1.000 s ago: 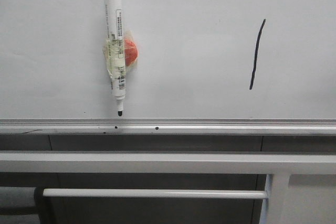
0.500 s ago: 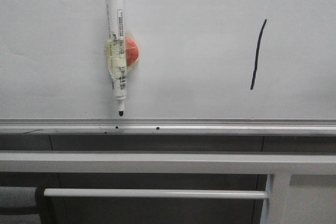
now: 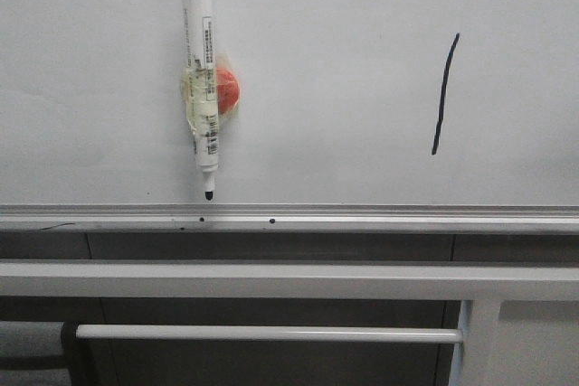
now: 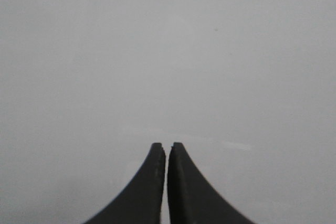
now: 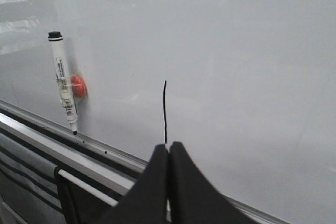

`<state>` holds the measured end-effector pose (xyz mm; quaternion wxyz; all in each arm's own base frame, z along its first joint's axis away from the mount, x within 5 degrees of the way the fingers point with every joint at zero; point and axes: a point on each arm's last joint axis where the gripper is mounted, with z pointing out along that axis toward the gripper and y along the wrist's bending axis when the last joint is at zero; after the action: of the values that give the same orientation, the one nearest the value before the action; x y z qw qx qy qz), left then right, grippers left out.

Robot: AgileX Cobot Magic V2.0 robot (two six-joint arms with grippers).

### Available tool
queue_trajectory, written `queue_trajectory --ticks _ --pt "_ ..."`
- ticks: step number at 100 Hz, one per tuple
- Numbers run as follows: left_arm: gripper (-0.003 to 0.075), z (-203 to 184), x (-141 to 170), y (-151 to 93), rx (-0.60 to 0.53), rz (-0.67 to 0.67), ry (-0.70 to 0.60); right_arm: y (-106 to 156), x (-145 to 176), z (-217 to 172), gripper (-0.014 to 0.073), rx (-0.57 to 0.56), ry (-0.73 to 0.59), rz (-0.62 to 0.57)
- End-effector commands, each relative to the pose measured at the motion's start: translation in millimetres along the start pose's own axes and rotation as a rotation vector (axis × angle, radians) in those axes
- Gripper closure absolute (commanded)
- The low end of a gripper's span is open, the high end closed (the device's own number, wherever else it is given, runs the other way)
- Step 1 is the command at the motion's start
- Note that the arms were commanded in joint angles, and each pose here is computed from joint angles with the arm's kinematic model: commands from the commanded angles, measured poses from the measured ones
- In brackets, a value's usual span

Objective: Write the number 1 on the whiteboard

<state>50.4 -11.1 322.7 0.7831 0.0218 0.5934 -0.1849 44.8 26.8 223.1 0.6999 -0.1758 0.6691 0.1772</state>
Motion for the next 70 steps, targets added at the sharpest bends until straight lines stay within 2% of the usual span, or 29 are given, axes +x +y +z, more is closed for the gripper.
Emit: queue_trajectory --ticks 1,12,16,17,19,32,70 --pt "0.0741 1 -9 1 -0.042 -0.035 -0.027 -3 -16 -3 0.0659 0.036 -0.108 -0.007" --pt "0.0741 1 -7 -1 -0.035 0.0 -0.017 -3 -16 -3 0.0659 0.036 -0.108 -0.007" --pt "0.0741 1 -6 -1 -0.036 -0.043 -0.017 -3 -16 -3 0.0659 0.036 -0.108 -0.007" --pt "0.0741 1 -6 -1 -0.036 -0.014 -0.017 -3 -16 -3 0.0659 0.036 -0.108 -0.007" --pt "0.0741 1 -5 -1 -0.034 -0.061 -0.018 -3 -16 -3 0.0659 0.036 -0.108 -0.007" --pt "0.0741 2 2 -1 -0.024 -0.062 0.002 -3 -16 -3 0.0659 0.036 -0.108 -0.007" --pt "0.0741 -23 91 18 -0.08 0.096 0.196 -3 -16 -3 0.0659 0.036 -0.108 -0.007"
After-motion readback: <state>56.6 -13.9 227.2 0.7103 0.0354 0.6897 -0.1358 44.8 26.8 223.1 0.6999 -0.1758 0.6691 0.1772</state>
